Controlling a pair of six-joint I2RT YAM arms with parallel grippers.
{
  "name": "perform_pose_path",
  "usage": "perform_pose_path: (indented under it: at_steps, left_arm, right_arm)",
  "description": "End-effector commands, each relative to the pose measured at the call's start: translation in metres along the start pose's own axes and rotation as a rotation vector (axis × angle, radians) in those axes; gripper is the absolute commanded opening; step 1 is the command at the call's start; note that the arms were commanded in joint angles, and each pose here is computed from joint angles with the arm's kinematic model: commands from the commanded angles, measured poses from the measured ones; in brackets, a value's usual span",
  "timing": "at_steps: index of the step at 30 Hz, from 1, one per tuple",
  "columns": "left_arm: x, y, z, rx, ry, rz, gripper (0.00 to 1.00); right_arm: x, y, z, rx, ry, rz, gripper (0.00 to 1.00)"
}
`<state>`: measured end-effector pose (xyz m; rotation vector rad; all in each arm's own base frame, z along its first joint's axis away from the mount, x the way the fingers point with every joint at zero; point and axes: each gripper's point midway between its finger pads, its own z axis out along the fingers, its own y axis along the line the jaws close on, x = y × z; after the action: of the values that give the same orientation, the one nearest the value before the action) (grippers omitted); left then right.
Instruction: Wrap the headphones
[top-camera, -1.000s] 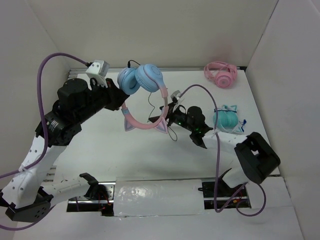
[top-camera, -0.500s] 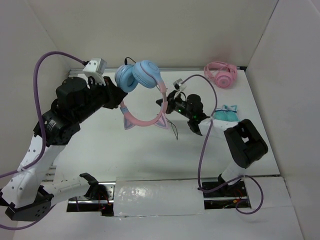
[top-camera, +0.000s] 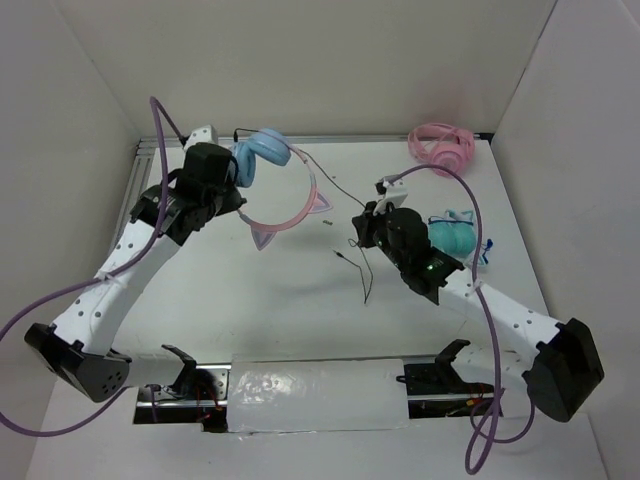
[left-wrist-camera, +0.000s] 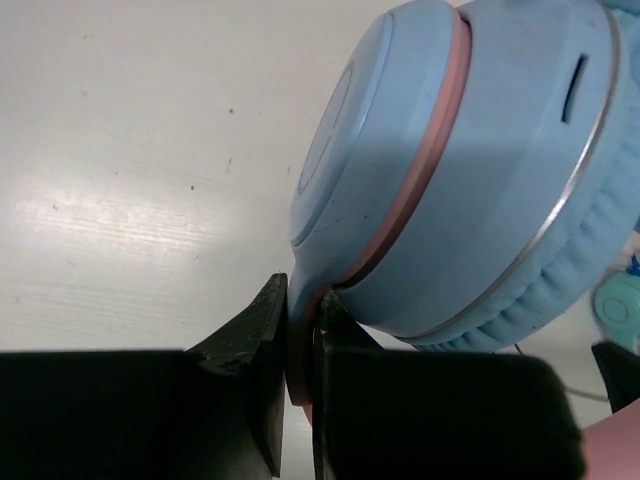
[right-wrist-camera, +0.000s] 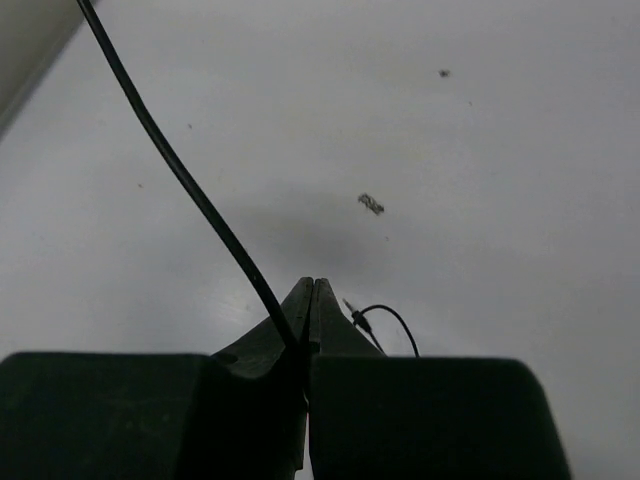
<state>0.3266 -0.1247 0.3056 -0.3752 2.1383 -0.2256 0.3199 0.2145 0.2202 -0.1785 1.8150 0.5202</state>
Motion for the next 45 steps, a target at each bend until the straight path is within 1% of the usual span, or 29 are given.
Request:
perform_pose_path:
  at_steps: [1, 2, 3, 5, 7, 8, 9, 13, 15, 16, 17, 20, 22, 23, 24, 25, 26, 27, 28, 29, 30, 31, 32, 33, 34, 36, 42, 43, 45]
  left_arm:
    - [-0.012, 0.006, 0.01, -0.069, -0.044, -0.17, 0.0]
    - [-0.007, 0.012, 0.015, -0.109, -0.031, -0.182, 0.0]
    - [-0.007, 0.018, 0.017, -0.147, -0.032, -0.197, 0.0]
    - [0.007, 0.024, 0.029, -0.218, 0.017, -0.214, 0.0]
    - [0.011, 0.025, 0.038, -0.253, 0.038, -0.225, 0.0]
    - [0.015, 0.028, 0.043, -0.279, 0.053, -0.227, 0.0]
    - [0.016, 0.028, 0.042, -0.279, 0.06, -0.226, 0.0]
    - [0.017, 0.022, 0.045, -0.222, 0.064, -0.22, 0.0]
    - [0.018, 0.018, 0.047, -0.193, 0.063, -0.263, 0.0]
    - [0.019, 0.016, 0.047, -0.189, 0.065, -0.281, 0.0]
    - [0.017, 0.015, 0.048, -0.187, 0.063, -0.295, 0.0]
    - [0.016, 0.007, 0.052, -0.157, 0.07, -0.288, 0.0]
    - [0.02, 0.002, 0.053, -0.107, 0.085, -0.229, 0.0]
    - [0.018, -0.001, 0.053, -0.082, 0.079, -0.216, 0.0]
    - [0.012, -0.006, 0.049, -0.037, 0.054, -0.199, 0.0]
    - [0.018, -0.007, 0.048, -0.007, 0.064, -0.176, 0.0]
    - [0.013, -0.009, 0.038, 0.036, 0.038, -0.158, 0.0]
    - [0.008, -0.013, 0.036, 0.072, 0.013, -0.153, 0.0]
    - [0.014, -0.013, 0.033, 0.1, 0.02, -0.134, 0.0]
    - [0.007, -0.014, 0.022, 0.139, -0.012, -0.125, 0.0]
    - [0.003, -0.018, 0.017, 0.174, -0.032, -0.118, 0.0]
    - [0.009, -0.022, 0.011, 0.225, -0.02, -0.096, 0.0]
    - [0.003, -0.026, -0.003, 0.287, -0.05, -0.065, 0.0]
    - [0.003, -0.034, -0.006, 0.344, -0.069, -0.045, 0.0]
    - [0.002, -0.041, -0.022, 0.421, -0.078, -0.033, 0.0]
    - [0.0, -0.045, -0.033, 0.472, -0.091, -0.025, 0.0]
    - [-0.02, -0.047, -0.056, 0.492, -0.143, -0.081, 0.0]
    - [-0.023, -0.048, -0.057, 0.492, -0.149, -0.11, 0.0]
    - [-0.032, -0.041, -0.054, 0.432, -0.171, -0.163, 0.0]
  right_arm:
    - [0.007, -0.023, -0.023, 0.227, 0.093, -0.051, 0.0]
    - [-0.009, -0.018, -0.027, 0.245, 0.071, -0.032, 0.0]
    - [-0.002, -0.021, -0.033, 0.286, 0.121, -0.027, 0.0]
    - [-0.018, -0.014, -0.044, 0.336, 0.121, -0.037, 0.0]
    - [-0.028, -0.003, -0.05, 0.337, 0.112, -0.027, 0.0]
    - [-0.045, 0.007, -0.051, 0.311, 0.078, -0.007, 0.0]
    - [-0.043, 0.005, -0.055, 0.321, 0.105, -0.032, 0.0]
    - [-0.081, -0.004, -0.062, 0.389, 0.053, -0.018, 0.0]
    - [-0.091, 0.019, -0.059, 0.281, 0.055, -0.013, 0.0]
    - [-0.092, 0.036, -0.056, 0.208, 0.054, -0.025, 0.0]
    - [-0.085, 0.057, -0.054, 0.105, 0.088, -0.031, 0.0]
    - [-0.079, 0.085, -0.048, -0.02, 0.113, -0.071, 0.0]
    - [-0.088, 0.079, -0.039, 0.012, 0.097, -0.108, 0.0]
    - [-0.098, 0.06, -0.035, 0.095, 0.067, -0.103, 0.0]
    - [-0.111, 0.053, -0.033, 0.131, 0.04, -0.093, 0.0]
    - [-0.117, 0.044, -0.031, 0.162, 0.026, -0.088, 0.0]
    - [-0.125, 0.025, -0.028, 0.21, 0.007, -0.08, 0.0]
    - [-0.13, 0.017, -0.028, 0.22, -0.006, -0.073, 0.0]
    - [-0.134, 0.008, -0.028, 0.223, -0.024, -0.064, 0.0]
    - [-0.133, 0.001, -0.027, 0.219, -0.027, -0.056, 0.0]
    - [-0.122, -0.015, -0.022, 0.202, 0.003, -0.042, 0.0]
    - [-0.126, -0.017, -0.022, 0.167, -0.021, -0.038, 0.0]
    - [-0.12, -0.021, -0.018, 0.136, -0.014, -0.049, 0.0]
    - [-0.108, -0.024, -0.011, 0.078, 0.007, -0.049, 0.0]
    - [-0.1, -0.023, -0.008, 0.048, 0.023, -0.06, 0.0]
    - [-0.08, -0.023, 0.0, 0.012, 0.074, -0.061, 0.0]
    - [-0.03, -0.007, 0.01, -0.086, 0.184, -0.033, 0.0]
    - [-0.023, 0.004, 0.008, -0.128, 0.201, -0.033, 0.0]
    - [-0.008, 0.014, 0.007, -0.158, 0.229, -0.037, 0.0]
